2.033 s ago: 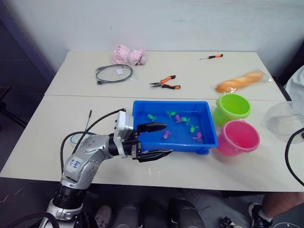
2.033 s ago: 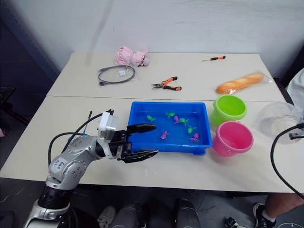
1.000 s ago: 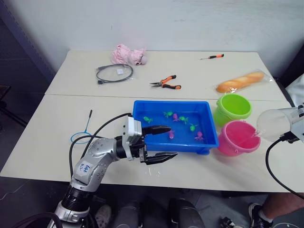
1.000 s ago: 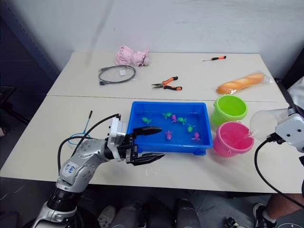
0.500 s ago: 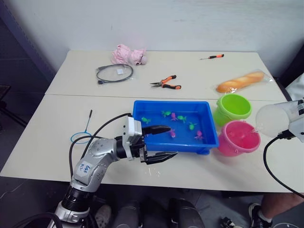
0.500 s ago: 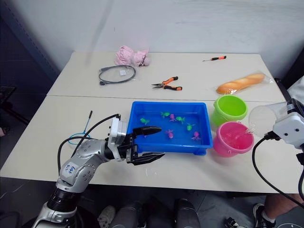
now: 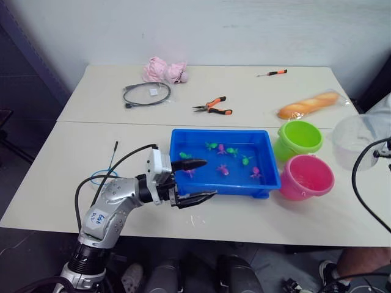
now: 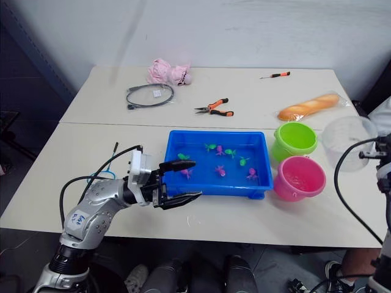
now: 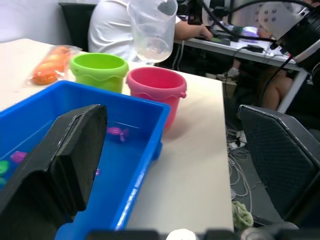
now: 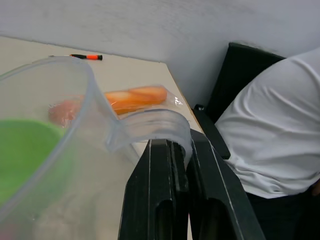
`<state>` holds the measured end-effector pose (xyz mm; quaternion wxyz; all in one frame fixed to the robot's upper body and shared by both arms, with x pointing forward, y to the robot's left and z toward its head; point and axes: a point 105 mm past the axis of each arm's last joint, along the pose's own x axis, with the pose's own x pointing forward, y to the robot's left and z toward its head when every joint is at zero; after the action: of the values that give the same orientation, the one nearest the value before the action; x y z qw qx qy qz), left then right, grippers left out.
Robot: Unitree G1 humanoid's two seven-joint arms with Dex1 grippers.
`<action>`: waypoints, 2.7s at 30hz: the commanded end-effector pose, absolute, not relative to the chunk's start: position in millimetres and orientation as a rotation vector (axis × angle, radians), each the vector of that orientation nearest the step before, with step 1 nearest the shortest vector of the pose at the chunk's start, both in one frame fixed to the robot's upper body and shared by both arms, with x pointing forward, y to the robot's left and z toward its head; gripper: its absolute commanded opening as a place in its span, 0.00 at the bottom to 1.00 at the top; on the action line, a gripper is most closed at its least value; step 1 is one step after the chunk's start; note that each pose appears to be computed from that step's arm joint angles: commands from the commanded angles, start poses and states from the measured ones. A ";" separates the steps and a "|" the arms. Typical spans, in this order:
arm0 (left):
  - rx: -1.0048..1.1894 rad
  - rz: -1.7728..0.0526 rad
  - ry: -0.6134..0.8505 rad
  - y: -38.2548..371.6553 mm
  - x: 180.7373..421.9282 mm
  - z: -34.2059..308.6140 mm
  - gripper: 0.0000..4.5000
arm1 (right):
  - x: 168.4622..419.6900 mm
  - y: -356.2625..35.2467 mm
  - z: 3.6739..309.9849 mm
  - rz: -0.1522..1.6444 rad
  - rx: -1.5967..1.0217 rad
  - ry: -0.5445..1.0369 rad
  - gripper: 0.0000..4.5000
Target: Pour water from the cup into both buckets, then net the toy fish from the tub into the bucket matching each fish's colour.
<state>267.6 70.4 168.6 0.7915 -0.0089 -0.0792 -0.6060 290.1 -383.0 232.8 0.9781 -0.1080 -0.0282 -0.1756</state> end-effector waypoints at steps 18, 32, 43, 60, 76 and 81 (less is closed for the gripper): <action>-0.070 -1.150 -0.250 67.4 290.2 198.2 1.00 | 369.2 -370.8 277.6 -0.289 -0.799 -0.053 0.01; -0.054 -1.147 -0.245 64.6 290.9 194.0 1.00 | 372.0 -341.6 282.6 -0.244 -1.289 -0.198 0.01; -0.050 -1.152 -0.247 63.1 290.4 194.0 1.00 | 367.9 -324.9 277.2 -0.254 -1.506 -0.345 0.01; -0.051 -1.157 -0.248 62.3 289.6 194.4 1.00 | 359.9 -318.8 270.2 -0.277 -1.521 -0.472 0.01; -0.013 -1.193 -0.253 66.8 291.1 196.1 1.00 | 324.1 -415.7 242.4 -0.501 0.034 -0.266 0.01; -0.014 -1.172 -0.273 69.8 295.1 199.8 1.00 | 312.1 -433.9 192.4 -0.675 0.336 -0.309 0.01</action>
<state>297.7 69.6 190.3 0.8279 -0.0176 -0.1058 -0.5505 319.5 -429.1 177.5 0.9293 0.1500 -0.1068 -0.3201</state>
